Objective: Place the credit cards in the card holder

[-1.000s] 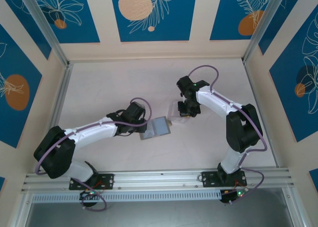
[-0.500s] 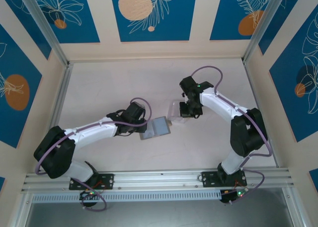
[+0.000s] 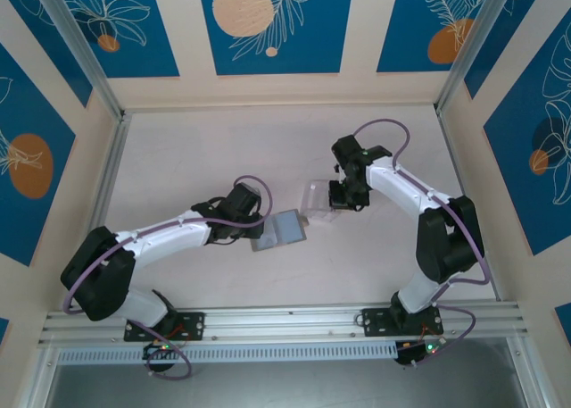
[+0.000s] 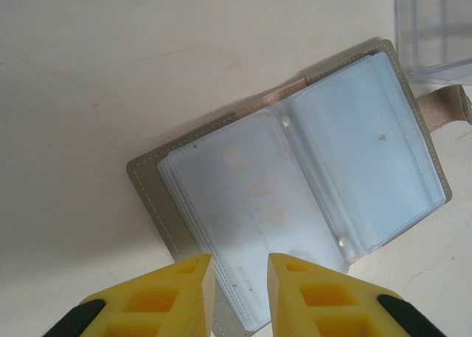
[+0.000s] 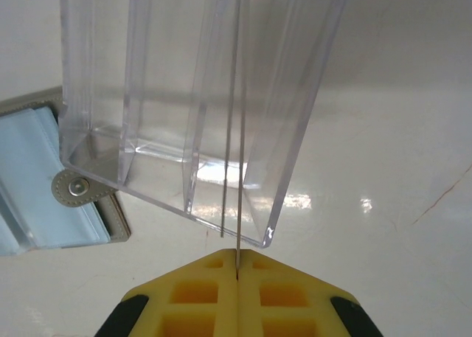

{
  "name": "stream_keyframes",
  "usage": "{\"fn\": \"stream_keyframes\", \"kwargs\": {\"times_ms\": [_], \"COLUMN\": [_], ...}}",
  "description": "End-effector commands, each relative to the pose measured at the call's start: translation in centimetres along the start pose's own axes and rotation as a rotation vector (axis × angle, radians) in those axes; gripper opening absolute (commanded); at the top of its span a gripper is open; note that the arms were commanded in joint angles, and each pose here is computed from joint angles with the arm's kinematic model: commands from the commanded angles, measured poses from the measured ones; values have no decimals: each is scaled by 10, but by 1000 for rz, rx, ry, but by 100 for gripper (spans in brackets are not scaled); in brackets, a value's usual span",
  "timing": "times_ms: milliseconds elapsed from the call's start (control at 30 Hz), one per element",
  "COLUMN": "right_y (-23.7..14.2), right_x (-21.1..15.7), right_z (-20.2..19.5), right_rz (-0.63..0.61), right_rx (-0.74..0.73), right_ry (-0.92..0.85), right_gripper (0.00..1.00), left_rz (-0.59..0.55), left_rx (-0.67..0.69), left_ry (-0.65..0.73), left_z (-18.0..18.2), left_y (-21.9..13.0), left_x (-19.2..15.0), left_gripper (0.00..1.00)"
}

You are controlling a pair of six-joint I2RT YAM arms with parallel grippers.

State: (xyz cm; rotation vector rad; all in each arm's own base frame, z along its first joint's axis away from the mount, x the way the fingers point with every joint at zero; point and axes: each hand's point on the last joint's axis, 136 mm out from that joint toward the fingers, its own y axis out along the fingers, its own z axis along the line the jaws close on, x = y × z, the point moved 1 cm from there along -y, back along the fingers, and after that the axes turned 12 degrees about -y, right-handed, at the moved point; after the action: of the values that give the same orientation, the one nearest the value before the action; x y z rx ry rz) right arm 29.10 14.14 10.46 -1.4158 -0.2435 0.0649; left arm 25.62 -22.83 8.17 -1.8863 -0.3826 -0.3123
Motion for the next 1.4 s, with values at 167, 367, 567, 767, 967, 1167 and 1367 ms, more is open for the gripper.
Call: {"fn": "stream_keyframes", "kwargs": {"times_ms": [167, 367, 567, 767, 967, 1167, 1367], "right_y": [-24, -43, -58, -71, -58, -34, -8], "right_x": [-13, -20, -21, -14, -5, -6, -11], "right_z": [-15, -24, -19, 27, 97, 142, 160], "right_rz": [-60, -117, -180, -249, -259, -246, -210], "right_rx": [4, 33, 97, 296, 464, 579, 612], "right_ry": [98, 128, 110, -5, -187, -290, -334], "right_gripper": [0, 0, 0, 0, 0, 0, 0], "left_rz": [17, 21, 30, 58, 106, 139, 146], "left_rx": [5, 5, -15, -40, -64, -30, 55], "left_ry": [-1, -1, -13, -22, -36, -9, 19], "left_z": [3, 4, 3, 3, -3, -6, 7], "left_y": [-1, 1, 1, 3, 16, 27, 32], "left_x": [-1, -1, -2, -5, -5, -2, -5], "left_gripper": [25, 25, 25, 25, 25, 25, 25]}}
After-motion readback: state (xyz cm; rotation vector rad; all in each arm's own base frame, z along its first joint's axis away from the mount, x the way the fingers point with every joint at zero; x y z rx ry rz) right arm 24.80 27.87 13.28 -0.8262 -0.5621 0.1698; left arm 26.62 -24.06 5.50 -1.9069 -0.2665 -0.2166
